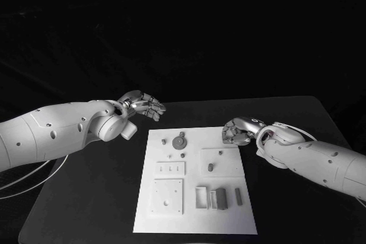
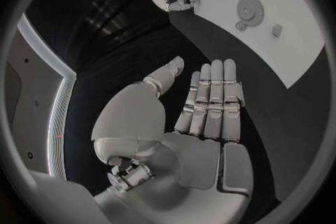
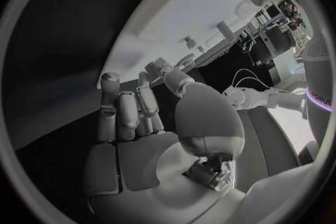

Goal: Assemble the parts on the task board

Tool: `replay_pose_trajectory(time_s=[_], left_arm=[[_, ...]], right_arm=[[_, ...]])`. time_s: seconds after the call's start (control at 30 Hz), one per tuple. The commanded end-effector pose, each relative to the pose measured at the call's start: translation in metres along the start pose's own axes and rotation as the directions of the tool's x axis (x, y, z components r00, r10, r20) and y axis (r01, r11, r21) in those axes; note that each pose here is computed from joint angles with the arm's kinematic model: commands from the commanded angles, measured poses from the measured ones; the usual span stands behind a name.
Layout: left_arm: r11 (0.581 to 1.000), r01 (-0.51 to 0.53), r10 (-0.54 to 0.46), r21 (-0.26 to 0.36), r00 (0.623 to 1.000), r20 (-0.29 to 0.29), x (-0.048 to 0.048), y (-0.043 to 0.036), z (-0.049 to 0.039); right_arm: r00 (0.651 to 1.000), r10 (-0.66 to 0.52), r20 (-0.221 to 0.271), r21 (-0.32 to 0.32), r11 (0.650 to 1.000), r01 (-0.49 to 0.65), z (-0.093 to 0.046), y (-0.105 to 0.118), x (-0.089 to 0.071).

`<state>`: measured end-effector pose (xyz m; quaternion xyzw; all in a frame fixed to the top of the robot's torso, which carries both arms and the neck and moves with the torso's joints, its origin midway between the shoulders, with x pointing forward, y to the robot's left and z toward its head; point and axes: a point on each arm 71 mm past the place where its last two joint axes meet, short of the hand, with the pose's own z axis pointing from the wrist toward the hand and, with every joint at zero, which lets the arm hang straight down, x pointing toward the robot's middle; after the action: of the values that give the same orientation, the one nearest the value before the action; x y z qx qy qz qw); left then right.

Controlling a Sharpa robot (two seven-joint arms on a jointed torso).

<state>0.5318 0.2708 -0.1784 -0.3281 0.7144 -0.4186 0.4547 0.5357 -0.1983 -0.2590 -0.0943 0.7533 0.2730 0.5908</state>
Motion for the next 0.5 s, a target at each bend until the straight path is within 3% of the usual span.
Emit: replay_pose_trajectory(time_s=[0.03,0.23,0.33,0.5], left_arm=[[0.992,-0.113,0.111,-0.048,0.993,-0.04,0.0071,0.0004,0.0011],[0.97,-0.208,0.192,-0.124,0.972,-0.132,0.026,0.0001,0.0062],[0.958,-0.209,0.172,-0.199,0.967,-0.187,0.0365,0.002,0.0079],[0.946,-0.226,0.173,-0.233,0.958,-0.228,0.0527,-0.0017,0.0131]], right_arm=[[1.0,0.011,0.018,-0.002,1.0,-0.011,0.003,0.011,-0.009],[1.0,0.015,-0.007,-0.05,0.999,-0.015,0.007,0.037,-0.018],[0.999,0.017,-0.034,-0.075,0.997,-0.019,0.01,0.05,-0.018],[0.998,0.016,-0.069,-0.115,0.993,-0.023,0.014,0.07,-0.014]])
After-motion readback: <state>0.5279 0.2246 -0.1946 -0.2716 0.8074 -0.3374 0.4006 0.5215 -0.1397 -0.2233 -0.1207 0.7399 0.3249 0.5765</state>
